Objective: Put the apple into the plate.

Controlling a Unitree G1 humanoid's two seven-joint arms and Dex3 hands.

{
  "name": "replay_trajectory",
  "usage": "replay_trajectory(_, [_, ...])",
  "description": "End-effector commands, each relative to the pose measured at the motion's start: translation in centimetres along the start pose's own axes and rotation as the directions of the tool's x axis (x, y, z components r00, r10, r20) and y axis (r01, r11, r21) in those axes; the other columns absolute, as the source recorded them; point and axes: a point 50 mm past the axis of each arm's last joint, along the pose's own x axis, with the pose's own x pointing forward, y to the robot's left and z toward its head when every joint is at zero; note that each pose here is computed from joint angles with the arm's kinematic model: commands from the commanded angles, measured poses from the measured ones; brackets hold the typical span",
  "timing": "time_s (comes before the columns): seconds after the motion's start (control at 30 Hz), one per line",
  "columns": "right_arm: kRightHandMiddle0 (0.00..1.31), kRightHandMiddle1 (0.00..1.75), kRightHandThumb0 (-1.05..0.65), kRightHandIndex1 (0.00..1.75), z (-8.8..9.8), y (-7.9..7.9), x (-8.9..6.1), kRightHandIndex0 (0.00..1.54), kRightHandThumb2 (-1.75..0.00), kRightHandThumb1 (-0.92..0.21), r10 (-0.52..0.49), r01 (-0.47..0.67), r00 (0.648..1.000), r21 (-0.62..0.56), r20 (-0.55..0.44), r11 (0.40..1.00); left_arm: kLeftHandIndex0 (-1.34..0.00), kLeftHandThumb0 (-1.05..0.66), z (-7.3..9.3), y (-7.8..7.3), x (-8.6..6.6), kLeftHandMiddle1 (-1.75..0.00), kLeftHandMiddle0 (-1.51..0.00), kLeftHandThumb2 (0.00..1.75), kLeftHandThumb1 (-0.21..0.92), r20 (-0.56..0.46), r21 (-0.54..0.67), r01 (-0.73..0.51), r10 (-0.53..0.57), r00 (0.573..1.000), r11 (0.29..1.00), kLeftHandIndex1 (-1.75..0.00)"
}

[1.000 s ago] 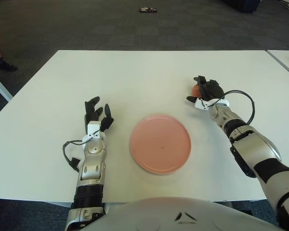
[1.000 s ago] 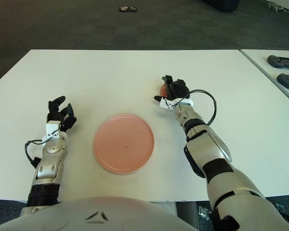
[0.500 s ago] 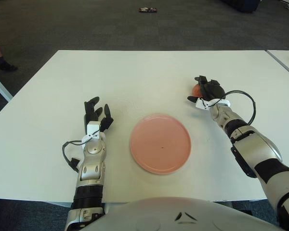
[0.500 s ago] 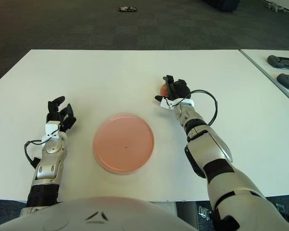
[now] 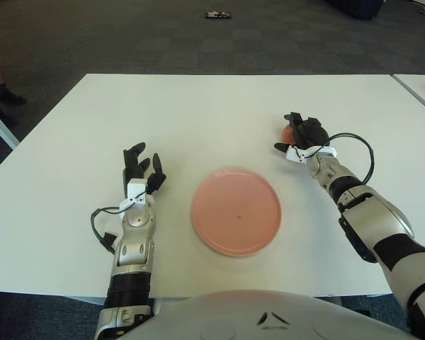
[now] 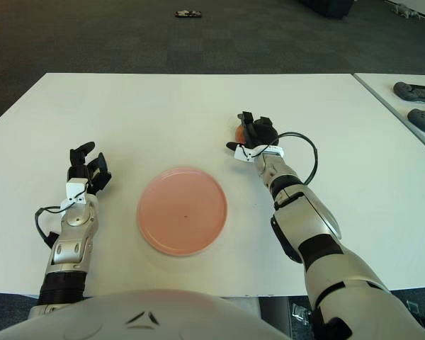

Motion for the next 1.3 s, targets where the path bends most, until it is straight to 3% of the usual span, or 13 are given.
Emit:
replay_trajectory(0.0, [0.00, 0.78, -0.74, 0.79, -1.4, 3.7, -2.5, 0.09, -0.45, -0.92, 0.155, -0.156, 0.987, -0.040, -0.046, 0.987, 0.00, -0.70, 0.0, 0.4, 0.0, -0.50, -0.32, 0.77, 0.92, 0.004, 0.006, -0.001, 0.001, 1.000, 1.000, -0.96])
replay_trajectory(0.6, [0.00, 0.66, -0.72, 0.76, -2.1, 4.7, -3.6, 0.09, -0.53, -0.92, 0.178, -0.181, 0.983, -0.074, -0.045, 0.981, 0.00, -0.71, 0.0, 0.6, -0.2, -0.48, -0.31, 0.80, 0.92, 0.009, 0.025, -0.005, 0.005, 1.000, 1.000, -0.93])
replay_trajectory(1.27, [0.00, 0.91, -0.75, 0.88, -3.9, 4.9, -4.8, 0.07, -0.55, -0.92, 0.160, -0.166, 0.985, -0.108, -0.067, 0.980, 0.00, -0.70, 0.0, 0.9, -0.3, -0.47, -0.32, 0.79, 0.92, -0.003, 0.017, -0.014, 0.014, 1.000, 1.000, -0.95])
